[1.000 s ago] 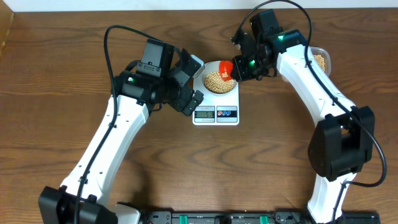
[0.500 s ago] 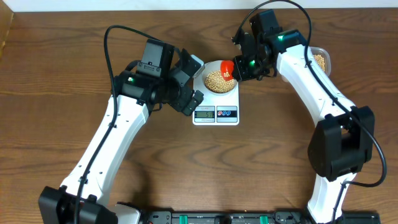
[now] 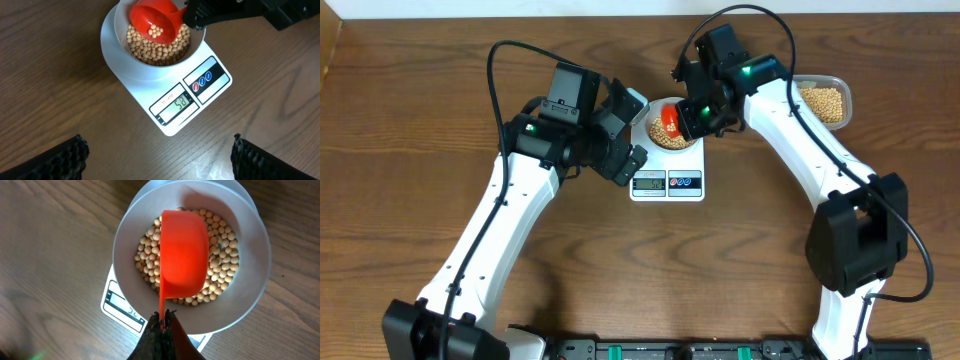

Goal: Scoop item into bowl and weigh 50g on scale
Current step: 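Tilt the red scoop further with the right gripper to drop last beans, then carry the red scoop with the right gripper back to the tub, then lower the red scoop into the soybean tub with the right gripper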

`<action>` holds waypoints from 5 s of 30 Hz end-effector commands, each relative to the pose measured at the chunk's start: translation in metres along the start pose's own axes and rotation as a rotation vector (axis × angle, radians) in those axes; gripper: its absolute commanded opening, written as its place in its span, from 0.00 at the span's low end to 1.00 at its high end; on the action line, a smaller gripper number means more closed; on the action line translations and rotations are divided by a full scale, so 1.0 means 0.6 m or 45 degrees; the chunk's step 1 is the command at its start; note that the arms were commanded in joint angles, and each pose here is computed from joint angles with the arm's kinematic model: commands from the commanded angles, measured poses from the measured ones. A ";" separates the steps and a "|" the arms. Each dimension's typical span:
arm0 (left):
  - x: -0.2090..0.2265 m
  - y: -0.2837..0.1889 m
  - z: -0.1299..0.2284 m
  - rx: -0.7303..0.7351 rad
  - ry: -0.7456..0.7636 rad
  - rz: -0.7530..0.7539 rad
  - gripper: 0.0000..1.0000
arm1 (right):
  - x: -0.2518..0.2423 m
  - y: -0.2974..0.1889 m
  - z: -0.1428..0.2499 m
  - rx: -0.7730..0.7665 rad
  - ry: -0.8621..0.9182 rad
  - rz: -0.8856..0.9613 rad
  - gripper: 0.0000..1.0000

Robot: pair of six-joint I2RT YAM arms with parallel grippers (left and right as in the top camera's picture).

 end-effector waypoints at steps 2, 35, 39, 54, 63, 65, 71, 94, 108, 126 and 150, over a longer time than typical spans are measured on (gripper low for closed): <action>-0.001 0.009 0.004 0.010 -0.015 0.027 0.93 | -0.002 0.019 0.007 0.037 -0.001 0.044 0.01; -0.001 0.009 0.004 0.010 -0.015 0.027 0.93 | -0.012 0.022 0.006 0.106 0.039 -0.196 0.01; 0.000 0.009 0.004 0.010 -0.015 0.027 0.93 | -0.024 0.016 0.002 0.100 0.073 -0.227 0.01; -0.001 0.009 0.004 0.010 -0.015 0.027 0.93 | -0.047 0.002 -0.007 0.086 0.144 -0.313 0.01; -0.001 0.009 0.004 0.010 -0.015 0.027 0.93 | -0.043 -0.009 -0.016 0.059 0.132 -0.317 0.01; -0.001 0.009 0.004 0.010 -0.015 0.027 0.93 | -0.043 -0.014 -0.019 0.048 0.128 -0.319 0.01; -0.001 0.009 0.004 0.010 -0.015 0.027 0.94 | -0.040 -0.022 -0.022 0.033 0.122 -0.321 0.01; -0.001 0.009 0.004 0.010 -0.015 0.027 0.93 | -0.033 -0.151 -0.068 -0.104 0.132 -0.430 0.01; -0.001 0.009 0.004 0.010 -0.015 0.027 0.93 | -0.193 -0.232 -0.077 -0.256 0.426 -0.454 0.01; -0.001 0.009 0.004 0.010 -0.015 0.027 0.93 | -0.354 -0.277 0.014 -0.121 0.730 0.047 0.01; 0.000 0.009 0.004 0.010 -0.015 0.027 0.93 | -0.272 -0.230 -0.019 -0.148 0.584 0.981 0.01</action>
Point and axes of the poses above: each gripper's point midway between its finger pads, its own y axis out along the fingers, its own x axis along the line the jaws close on, z = x × y, the point moved 9 cm from there along -y, back along the fingers, and after that the axes turned 10 degrees about y, right-handed, at the moved point
